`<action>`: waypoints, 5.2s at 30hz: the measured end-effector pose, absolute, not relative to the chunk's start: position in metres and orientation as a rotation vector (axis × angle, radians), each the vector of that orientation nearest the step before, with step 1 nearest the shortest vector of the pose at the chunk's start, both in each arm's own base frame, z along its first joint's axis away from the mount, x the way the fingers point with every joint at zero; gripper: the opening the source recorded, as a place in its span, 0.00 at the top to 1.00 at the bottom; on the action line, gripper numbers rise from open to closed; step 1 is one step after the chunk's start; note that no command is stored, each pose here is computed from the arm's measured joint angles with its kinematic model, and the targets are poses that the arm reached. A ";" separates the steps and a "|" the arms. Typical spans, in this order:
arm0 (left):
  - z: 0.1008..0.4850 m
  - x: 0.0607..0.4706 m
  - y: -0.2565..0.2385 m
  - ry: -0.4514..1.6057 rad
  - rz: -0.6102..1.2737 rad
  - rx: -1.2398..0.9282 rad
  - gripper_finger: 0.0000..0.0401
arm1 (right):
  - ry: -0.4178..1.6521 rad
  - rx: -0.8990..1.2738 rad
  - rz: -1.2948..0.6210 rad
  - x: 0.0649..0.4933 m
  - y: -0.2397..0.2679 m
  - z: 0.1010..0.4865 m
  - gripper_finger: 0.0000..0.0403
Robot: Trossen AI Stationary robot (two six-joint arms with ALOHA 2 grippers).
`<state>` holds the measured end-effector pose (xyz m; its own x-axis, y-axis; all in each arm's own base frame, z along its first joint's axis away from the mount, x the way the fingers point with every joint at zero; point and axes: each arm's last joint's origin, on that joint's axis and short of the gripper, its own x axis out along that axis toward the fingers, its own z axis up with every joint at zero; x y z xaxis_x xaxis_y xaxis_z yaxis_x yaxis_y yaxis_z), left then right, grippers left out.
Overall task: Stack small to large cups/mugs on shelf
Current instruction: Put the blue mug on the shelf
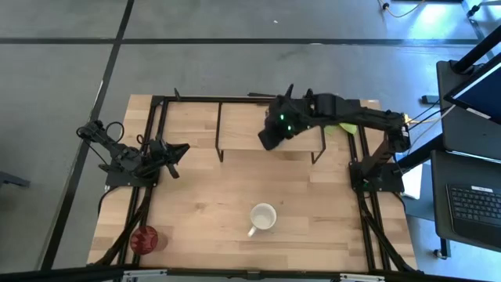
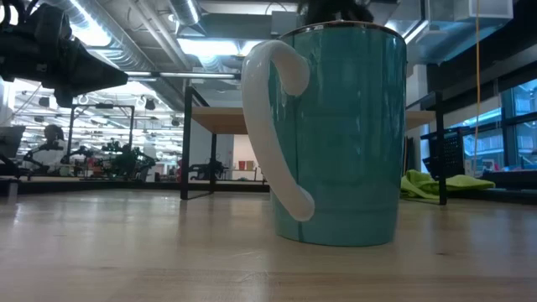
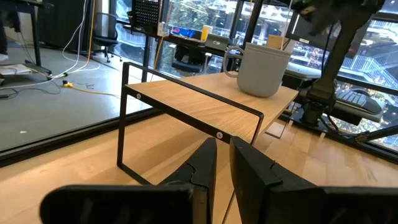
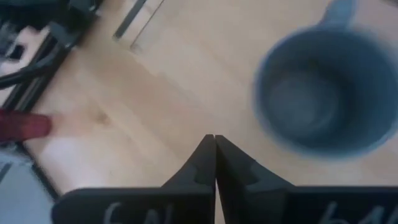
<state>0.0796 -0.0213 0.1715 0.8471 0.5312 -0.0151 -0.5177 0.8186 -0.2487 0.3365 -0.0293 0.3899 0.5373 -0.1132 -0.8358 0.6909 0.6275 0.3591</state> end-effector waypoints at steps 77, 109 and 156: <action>0.172 0.080 -0.021 -0.056 0.559 -0.249 0.90 | 1.023 0.204 -0.371 0.339 -0.050 0.379 0.43; 0.194 0.080 -0.023 -0.247 0.395 -0.560 0.90 | 0.966 0.340 -0.505 0.340 -0.051 0.380 0.44; 0.338 0.285 0.148 0.348 0.016 0.142 0.99 | 0.612 0.390 -1.075 0.255 -0.002 0.442 0.44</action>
